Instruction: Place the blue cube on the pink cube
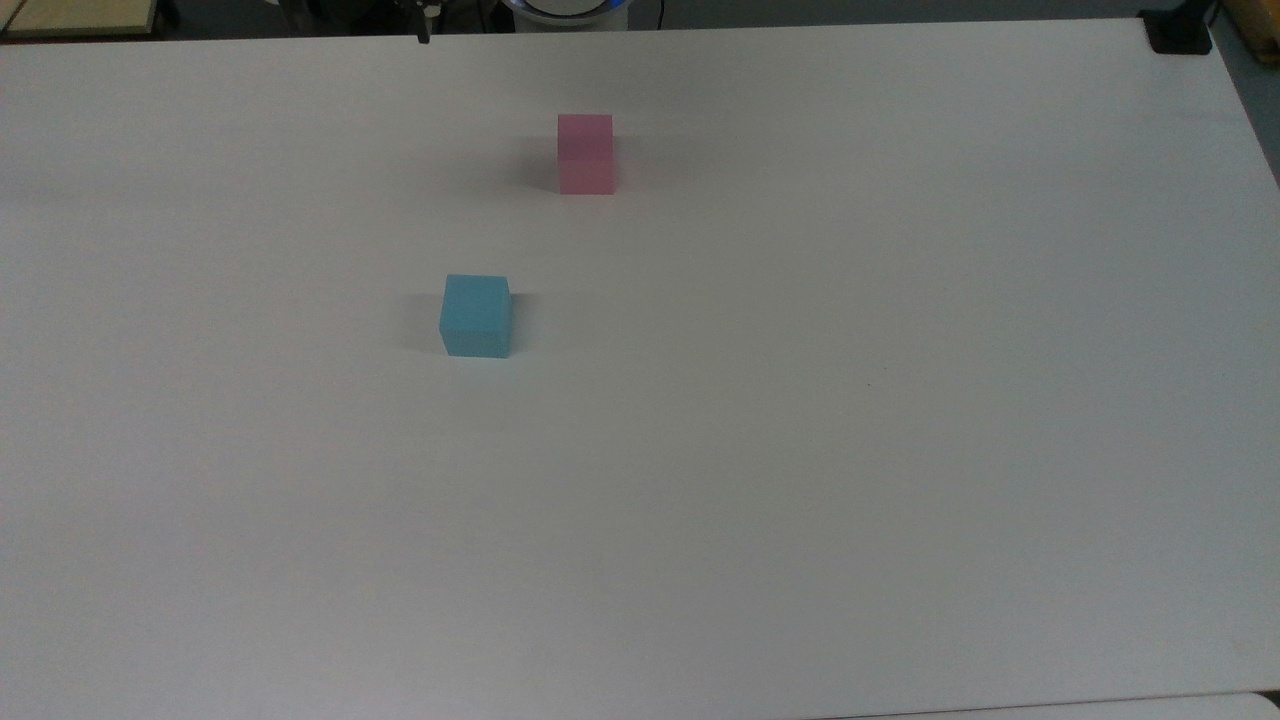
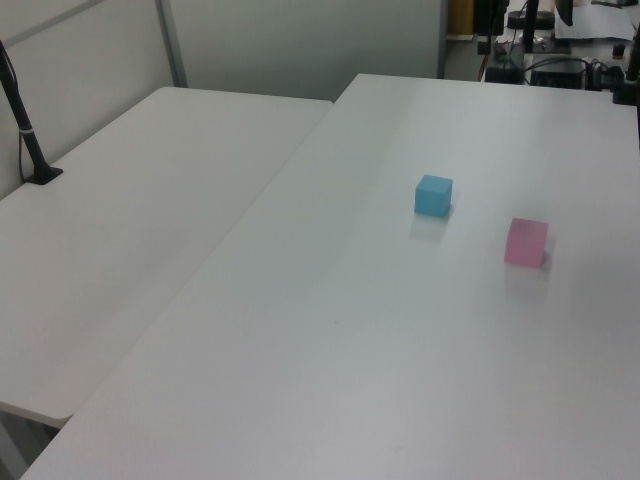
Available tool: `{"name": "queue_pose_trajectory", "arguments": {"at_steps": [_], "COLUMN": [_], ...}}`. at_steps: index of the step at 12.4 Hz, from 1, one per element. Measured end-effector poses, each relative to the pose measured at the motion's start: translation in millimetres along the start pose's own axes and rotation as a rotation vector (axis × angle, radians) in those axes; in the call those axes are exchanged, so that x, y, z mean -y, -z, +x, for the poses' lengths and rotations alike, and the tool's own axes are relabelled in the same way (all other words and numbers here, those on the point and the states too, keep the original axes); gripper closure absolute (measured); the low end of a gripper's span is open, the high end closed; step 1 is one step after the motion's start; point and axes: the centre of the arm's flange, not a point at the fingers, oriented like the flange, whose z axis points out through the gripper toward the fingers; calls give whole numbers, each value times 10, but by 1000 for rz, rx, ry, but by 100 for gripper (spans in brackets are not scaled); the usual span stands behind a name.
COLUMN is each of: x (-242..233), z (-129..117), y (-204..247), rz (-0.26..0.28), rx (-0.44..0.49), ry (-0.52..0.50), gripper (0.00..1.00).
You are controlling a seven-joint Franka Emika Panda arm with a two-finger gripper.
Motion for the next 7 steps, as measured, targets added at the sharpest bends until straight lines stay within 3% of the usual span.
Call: {"name": "queue_pose_trajectory", "arguments": {"at_steps": [4, 7], "x": [45, 99], "z": [22, 170], "y": [-115, -682], "rz": [19, 19], "rx": [19, 3], "ry": [8, 19], "gripper": [0, 0]}}
